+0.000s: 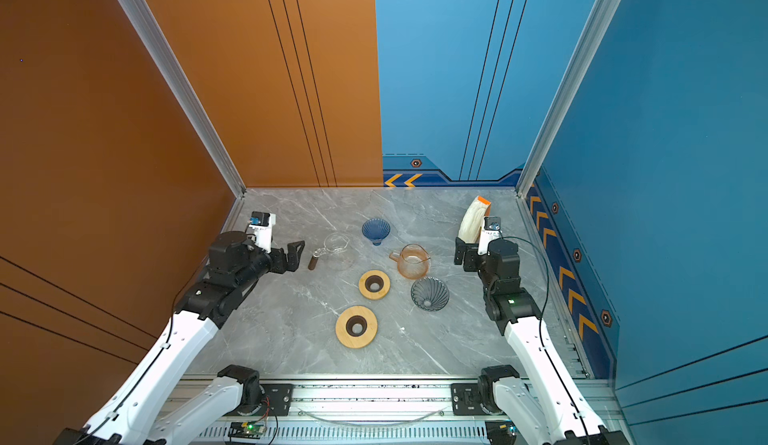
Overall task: Place the coffee filter in the dripper
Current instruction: 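Raise both arms and move the grippers toward the objects on the table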
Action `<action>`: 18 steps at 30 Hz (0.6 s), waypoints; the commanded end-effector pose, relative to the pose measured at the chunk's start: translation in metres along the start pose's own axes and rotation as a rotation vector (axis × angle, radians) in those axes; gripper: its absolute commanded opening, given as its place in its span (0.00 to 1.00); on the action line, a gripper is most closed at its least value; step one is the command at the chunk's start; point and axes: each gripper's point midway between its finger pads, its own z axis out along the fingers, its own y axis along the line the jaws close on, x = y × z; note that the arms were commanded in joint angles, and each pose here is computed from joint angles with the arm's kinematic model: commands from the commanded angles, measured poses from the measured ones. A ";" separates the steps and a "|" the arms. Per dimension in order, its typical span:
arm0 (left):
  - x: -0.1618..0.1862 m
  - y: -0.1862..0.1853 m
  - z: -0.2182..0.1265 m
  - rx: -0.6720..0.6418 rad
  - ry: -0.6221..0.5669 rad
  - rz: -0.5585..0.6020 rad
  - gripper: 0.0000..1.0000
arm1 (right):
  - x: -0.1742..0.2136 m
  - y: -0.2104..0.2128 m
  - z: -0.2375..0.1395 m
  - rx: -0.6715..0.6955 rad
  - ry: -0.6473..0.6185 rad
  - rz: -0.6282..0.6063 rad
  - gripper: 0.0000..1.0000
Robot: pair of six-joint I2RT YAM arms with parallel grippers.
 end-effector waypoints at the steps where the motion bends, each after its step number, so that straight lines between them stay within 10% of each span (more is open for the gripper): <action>1: 0.022 -0.012 -0.015 0.041 0.104 -0.103 0.98 | 0.011 0.021 -0.016 -0.113 0.097 -0.004 1.00; 18: 0.128 -0.061 -0.026 0.145 0.494 -0.302 0.98 | 0.052 0.071 -0.057 -0.384 0.289 -0.047 1.00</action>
